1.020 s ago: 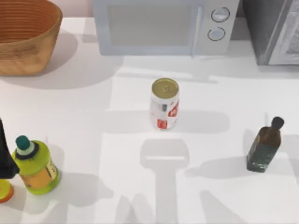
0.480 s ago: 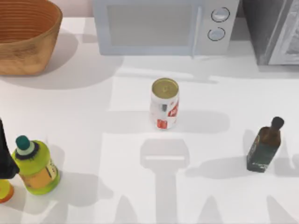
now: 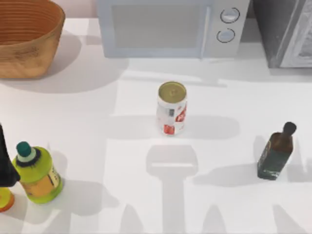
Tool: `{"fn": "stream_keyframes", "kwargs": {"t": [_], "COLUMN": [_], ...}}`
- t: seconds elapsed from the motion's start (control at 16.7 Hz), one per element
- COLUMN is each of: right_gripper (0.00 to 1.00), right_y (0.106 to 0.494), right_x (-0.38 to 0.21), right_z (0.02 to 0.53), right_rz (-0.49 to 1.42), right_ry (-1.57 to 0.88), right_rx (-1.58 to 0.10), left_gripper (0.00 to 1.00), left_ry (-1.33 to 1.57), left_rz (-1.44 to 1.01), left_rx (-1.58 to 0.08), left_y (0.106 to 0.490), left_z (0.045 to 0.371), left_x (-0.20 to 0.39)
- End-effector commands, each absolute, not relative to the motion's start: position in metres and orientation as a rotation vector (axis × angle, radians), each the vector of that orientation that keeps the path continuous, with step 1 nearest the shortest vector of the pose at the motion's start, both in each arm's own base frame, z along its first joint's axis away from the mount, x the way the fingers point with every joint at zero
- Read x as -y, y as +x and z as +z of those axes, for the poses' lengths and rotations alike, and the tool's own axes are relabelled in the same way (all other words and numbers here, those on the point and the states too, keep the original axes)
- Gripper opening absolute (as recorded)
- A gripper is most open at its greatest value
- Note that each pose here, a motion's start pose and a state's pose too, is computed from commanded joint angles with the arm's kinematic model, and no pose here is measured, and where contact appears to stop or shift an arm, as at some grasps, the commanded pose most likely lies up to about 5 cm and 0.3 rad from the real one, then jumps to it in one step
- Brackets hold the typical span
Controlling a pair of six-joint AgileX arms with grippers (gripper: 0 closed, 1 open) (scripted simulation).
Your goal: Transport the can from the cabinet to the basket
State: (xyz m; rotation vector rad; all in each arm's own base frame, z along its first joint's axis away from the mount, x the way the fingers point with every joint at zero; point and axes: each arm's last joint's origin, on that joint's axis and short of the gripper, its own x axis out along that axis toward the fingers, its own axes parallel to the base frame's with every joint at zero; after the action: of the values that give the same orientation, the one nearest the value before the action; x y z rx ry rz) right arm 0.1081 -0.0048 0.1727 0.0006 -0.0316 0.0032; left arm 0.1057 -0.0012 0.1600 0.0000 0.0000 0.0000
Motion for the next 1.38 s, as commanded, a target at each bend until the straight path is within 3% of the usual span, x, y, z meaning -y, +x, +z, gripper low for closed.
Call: {"fn": "stream_keyframes", "kwargs": {"t": [0.42, 0.78, 1.08, 1.38], "right_gripper": [1.00, 1.00, 1.00, 1.00], "right_y": [0.143, 0.179, 0.167, 0.154], "right_x": [0.045, 0.128, 0.184, 0.201], "right_z": [0.217, 0.197, 0.166, 0.161], "right_rz": [0.005, 0.006, 0.004, 0.001], "right_ry": [-0.033, -0.019, 0.009, 0.000], "right_rx": [0.111, 0.036, -0.002, 0.001], "left_gripper": [1.00, 1.00, 1.00, 1.00], "left_ry": [0.000, 0.000, 0.000, 0.000], "left_rz": [0.000, 0.000, 0.000, 0.000], "left_rx": [0.000, 0.000, 0.000, 0.000], "left_y": [0.106, 0.106, 0.106, 0.106], "left_z": [0.160, 0.160, 0.160, 0.160], "left_x": [0.001, 0.001, 0.001, 0.001]}}
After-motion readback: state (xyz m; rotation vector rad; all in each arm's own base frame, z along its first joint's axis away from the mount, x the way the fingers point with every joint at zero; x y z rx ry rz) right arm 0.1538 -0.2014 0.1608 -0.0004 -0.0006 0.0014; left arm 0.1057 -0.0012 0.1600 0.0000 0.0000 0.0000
